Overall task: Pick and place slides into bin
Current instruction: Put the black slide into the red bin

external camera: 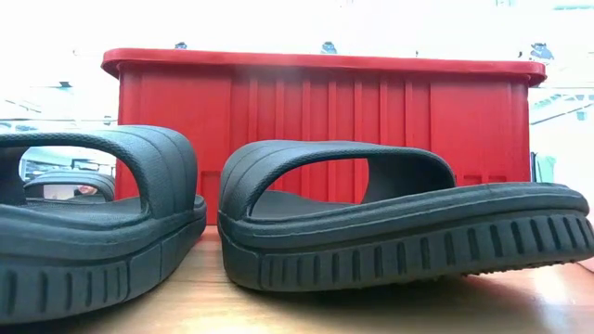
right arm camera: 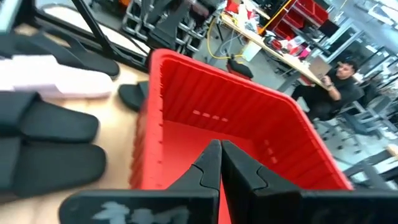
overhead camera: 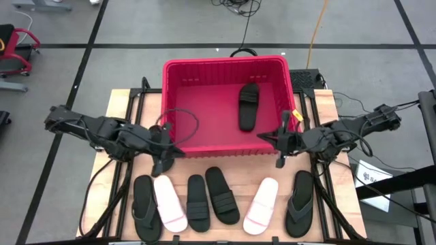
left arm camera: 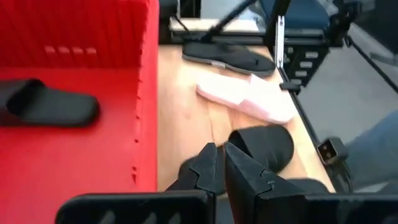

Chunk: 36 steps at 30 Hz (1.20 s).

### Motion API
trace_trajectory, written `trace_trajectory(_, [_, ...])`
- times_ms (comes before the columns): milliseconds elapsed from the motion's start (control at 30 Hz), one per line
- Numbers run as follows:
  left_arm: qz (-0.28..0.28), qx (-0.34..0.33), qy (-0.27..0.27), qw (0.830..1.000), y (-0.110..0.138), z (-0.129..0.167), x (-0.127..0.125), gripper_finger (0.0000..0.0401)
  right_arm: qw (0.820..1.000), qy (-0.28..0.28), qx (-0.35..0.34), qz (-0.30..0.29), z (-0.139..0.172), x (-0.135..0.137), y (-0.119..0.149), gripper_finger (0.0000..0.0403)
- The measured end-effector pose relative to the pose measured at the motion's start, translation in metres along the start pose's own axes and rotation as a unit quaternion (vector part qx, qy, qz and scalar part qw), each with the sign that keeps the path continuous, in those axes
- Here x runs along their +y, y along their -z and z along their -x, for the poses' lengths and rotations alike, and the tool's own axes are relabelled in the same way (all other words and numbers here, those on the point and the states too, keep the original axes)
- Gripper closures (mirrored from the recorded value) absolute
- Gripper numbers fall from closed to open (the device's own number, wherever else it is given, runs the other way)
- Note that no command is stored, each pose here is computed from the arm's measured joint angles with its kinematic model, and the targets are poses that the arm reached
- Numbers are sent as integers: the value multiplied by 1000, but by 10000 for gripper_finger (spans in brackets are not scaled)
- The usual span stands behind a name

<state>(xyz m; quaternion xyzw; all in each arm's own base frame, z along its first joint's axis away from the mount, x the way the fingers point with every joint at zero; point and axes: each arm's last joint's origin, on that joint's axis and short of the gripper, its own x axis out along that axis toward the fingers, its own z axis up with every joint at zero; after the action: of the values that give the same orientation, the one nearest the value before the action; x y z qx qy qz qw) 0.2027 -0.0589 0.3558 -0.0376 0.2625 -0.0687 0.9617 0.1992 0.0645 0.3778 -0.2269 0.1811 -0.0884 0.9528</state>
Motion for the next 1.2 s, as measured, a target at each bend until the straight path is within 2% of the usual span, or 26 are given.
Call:
trace_trajectory(133, [-17,34,34,999,3,-17,-4,368,1000,-10,-5,-27,3,4,-1,402])
trace_trajectory(233, [-8,61,53,997,7,-31,-7,347,999,-20,-7,-31,5,8,-2,403])
trace_trajectory(367, [15,93,68,993,13,-50,-17,307,999,-32,-9,-12,8,13,-2,403])
trace_trajectory(533, [-7,119,89,989,22,-77,-35,273,998,-61,-5,20,14,19,0,403])
trace_trajectory(667, [2,128,108,986,32,-105,-55,270,992,-122,-18,28,18,25,0,403])
trace_trajectory(800, [17,114,120,986,38,-134,-68,270,987,-156,-29,35,21,29,-1,403])
trace_trajectory(967, [65,99,119,986,48,-170,-72,270,980,-188,-40,48,23,32,-2,403])
trace_trajectory(1200, [93,160,96,978,81,-207,-72,270,975,-213,-44,47,24,34,-2,403])
